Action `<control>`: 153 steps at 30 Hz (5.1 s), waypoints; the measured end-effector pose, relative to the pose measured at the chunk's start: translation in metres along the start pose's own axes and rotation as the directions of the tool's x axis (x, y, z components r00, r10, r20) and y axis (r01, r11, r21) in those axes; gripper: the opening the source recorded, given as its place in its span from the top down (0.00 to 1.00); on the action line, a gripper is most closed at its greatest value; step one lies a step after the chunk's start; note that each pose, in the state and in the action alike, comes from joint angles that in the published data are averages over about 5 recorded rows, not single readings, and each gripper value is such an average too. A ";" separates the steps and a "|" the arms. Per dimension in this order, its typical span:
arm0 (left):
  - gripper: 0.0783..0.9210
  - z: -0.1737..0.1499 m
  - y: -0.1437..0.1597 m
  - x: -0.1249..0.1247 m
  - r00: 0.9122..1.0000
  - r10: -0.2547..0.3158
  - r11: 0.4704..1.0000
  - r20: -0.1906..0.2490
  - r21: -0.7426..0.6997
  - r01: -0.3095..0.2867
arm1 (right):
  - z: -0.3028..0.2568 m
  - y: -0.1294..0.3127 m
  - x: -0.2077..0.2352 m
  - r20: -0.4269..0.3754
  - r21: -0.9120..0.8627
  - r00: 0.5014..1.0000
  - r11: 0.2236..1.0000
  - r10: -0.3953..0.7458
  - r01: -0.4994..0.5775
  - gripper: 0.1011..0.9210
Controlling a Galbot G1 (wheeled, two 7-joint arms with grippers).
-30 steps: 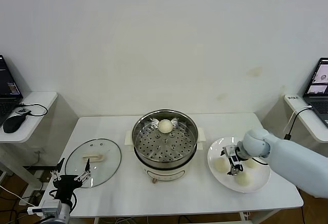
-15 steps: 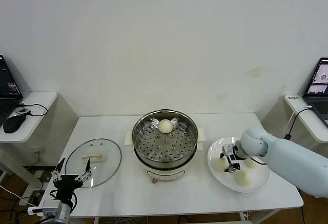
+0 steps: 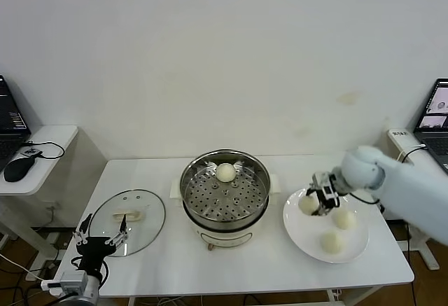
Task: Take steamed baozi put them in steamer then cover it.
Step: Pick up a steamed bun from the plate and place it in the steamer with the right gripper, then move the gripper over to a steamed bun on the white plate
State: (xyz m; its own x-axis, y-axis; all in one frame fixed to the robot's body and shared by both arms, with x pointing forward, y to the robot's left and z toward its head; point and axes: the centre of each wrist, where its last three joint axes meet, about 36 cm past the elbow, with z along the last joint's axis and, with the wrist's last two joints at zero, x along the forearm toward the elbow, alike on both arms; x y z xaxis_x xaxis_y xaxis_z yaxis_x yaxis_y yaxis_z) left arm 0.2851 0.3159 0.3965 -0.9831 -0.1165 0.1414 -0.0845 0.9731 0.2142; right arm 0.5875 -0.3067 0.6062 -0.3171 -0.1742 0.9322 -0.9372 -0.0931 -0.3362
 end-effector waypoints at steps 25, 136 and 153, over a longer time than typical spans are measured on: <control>0.12 -0.011 0.013 -0.002 1.000 0.001 1.000 0.022 -0.020 0.000 | -0.187 -0.062 0.005 0.146 0.009 0.989 1.000 0.021 -0.022 0.34; 0.12 -0.010 0.010 0.002 1.000 0.003 1.000 0.012 -0.031 -0.002 | 0.083 0.130 -0.099 -0.086 0.013 0.987 0.991 -0.135 0.137 0.15; 0.12 -0.012 0.012 0.001 1.000 0.001 0.999 0.018 -0.033 -0.001 | 0.084 0.115 -0.090 -0.069 -0.044 0.987 0.989 -0.143 0.140 0.50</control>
State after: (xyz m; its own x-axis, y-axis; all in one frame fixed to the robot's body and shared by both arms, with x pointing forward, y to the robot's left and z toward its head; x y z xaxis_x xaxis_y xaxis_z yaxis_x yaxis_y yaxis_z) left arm 0.2856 0.3247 0.4110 -0.9860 -0.1114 0.1238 -0.0783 0.9662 0.2458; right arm 0.5203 -0.3839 0.4725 -0.1894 -0.0909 0.9777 -0.9778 -0.0731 -0.1963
